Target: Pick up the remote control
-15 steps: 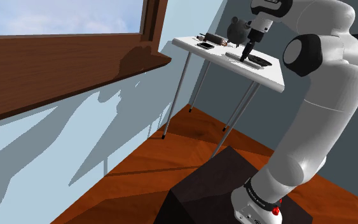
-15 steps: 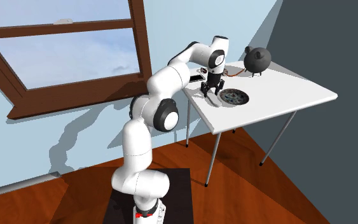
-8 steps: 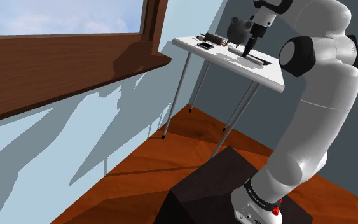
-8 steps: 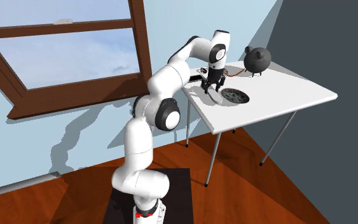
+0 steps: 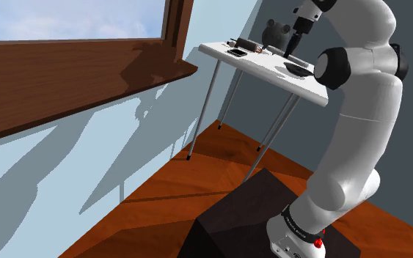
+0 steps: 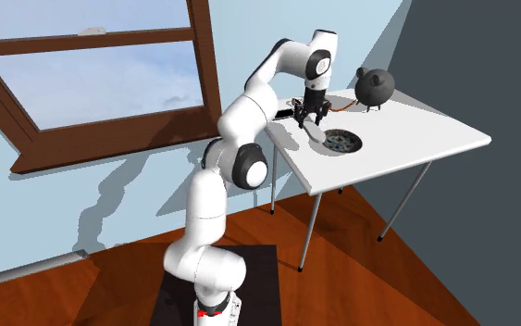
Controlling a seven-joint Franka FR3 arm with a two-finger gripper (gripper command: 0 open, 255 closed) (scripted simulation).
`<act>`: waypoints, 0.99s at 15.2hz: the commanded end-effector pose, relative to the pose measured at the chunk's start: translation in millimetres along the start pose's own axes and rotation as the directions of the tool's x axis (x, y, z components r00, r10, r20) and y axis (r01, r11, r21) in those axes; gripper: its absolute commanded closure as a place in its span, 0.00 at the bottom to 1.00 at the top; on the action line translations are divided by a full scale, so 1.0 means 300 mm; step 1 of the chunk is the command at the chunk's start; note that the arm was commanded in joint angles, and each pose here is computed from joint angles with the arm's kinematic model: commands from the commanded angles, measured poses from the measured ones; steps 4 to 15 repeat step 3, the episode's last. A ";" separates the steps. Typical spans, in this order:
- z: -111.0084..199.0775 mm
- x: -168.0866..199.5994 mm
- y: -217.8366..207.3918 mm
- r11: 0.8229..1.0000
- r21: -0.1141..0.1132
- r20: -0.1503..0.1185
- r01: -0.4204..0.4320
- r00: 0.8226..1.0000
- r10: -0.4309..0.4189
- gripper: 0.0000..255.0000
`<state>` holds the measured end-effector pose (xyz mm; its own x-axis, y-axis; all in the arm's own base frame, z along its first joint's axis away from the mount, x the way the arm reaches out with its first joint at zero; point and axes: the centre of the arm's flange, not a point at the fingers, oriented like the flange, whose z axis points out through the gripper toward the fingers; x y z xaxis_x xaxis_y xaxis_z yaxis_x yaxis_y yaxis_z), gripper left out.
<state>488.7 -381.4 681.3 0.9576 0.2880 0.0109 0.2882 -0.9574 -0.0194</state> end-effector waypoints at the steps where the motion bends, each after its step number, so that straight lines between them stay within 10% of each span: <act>1: -0.039 0.001 -0.002 1.000 0.000 0.000 0.001 1.000 -0.001 1.00; 15: -0.041 0.001 -0.002 1.000 0.000 0.000 0.001 1.000 -0.001 1.00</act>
